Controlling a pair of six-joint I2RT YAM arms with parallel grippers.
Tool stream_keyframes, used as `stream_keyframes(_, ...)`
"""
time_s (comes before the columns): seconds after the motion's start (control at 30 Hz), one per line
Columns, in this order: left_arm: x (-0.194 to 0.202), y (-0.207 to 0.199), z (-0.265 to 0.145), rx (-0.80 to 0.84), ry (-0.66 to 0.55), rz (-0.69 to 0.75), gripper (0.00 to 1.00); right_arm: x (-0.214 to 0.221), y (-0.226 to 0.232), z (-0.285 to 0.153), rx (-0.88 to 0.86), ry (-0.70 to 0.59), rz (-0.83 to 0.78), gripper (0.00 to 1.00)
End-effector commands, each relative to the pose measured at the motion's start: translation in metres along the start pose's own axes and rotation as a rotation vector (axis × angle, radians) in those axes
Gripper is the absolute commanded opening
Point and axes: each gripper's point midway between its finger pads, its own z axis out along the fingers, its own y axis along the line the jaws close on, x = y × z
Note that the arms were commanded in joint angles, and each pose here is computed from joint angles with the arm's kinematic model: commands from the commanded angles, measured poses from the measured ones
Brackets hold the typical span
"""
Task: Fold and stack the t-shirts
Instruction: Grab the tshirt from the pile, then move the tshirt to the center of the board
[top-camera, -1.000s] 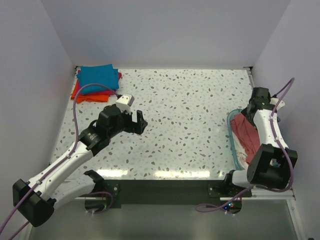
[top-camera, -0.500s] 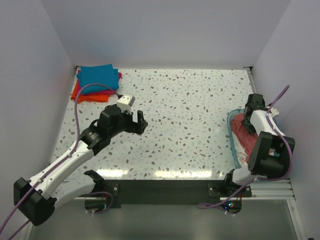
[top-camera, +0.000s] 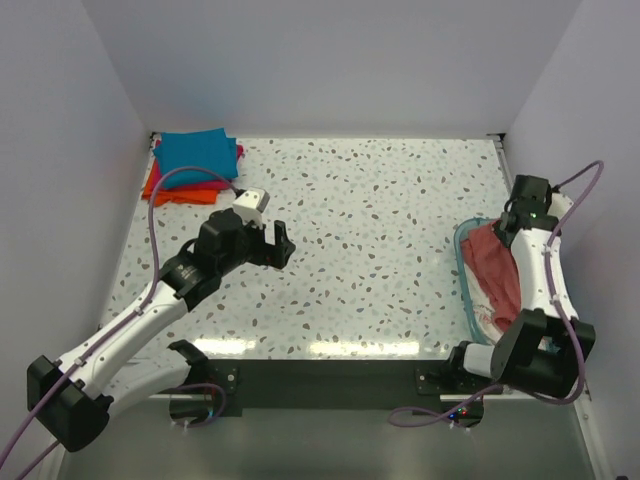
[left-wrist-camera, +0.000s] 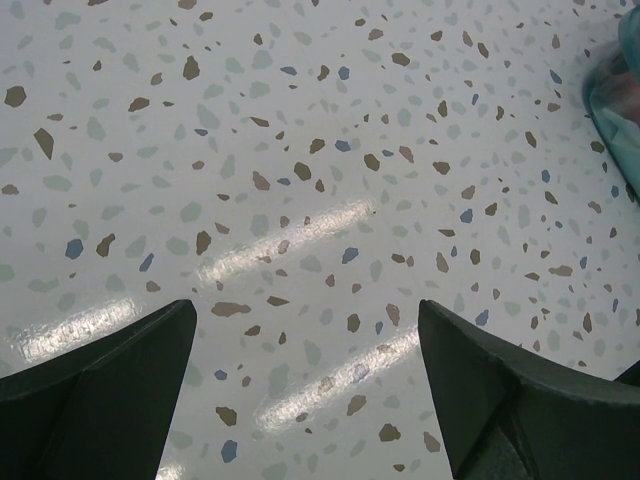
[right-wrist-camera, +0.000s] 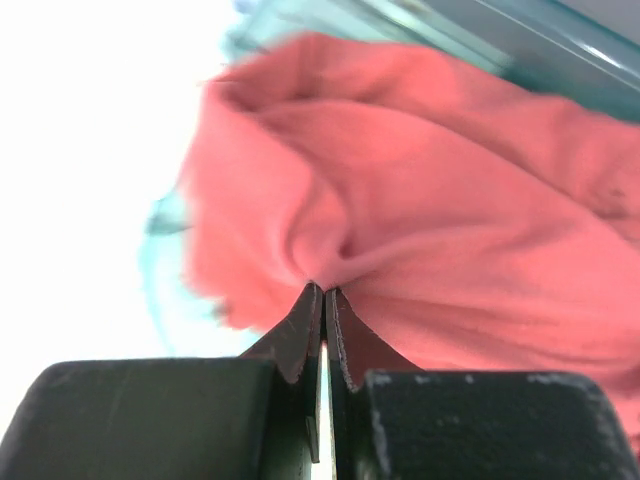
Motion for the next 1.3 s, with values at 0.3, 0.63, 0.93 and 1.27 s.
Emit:
stream_keyframes(0.3, -0.016, 0.003, -0.007, -0.02, -0.074, 0.009, 0.98, -0.058, 0.164, -0.261, -0.883, -0.245, -0.255, 0.0)
stream_keyframes(0.63, -0.031, 0.017, -0.022, -0.105, -0.147, -0.018, 0.96, -0.009, 0.224, -0.438, -1.269, -0.313, -0.433, 0.0)
stream_keyframes(0.93, -0.039, 0.036, -0.036, -0.21, -0.212, -0.071, 0.93, 0.061, 0.263, -0.359, -1.089, -0.204, -0.576, 0.0)
stream_keyframes(1.27, 0.045, 0.038, 0.006, -0.197, -0.055, -0.321, 0.8, 0.116, 0.244, -0.191, -0.817, 0.027, -0.695, 0.68)
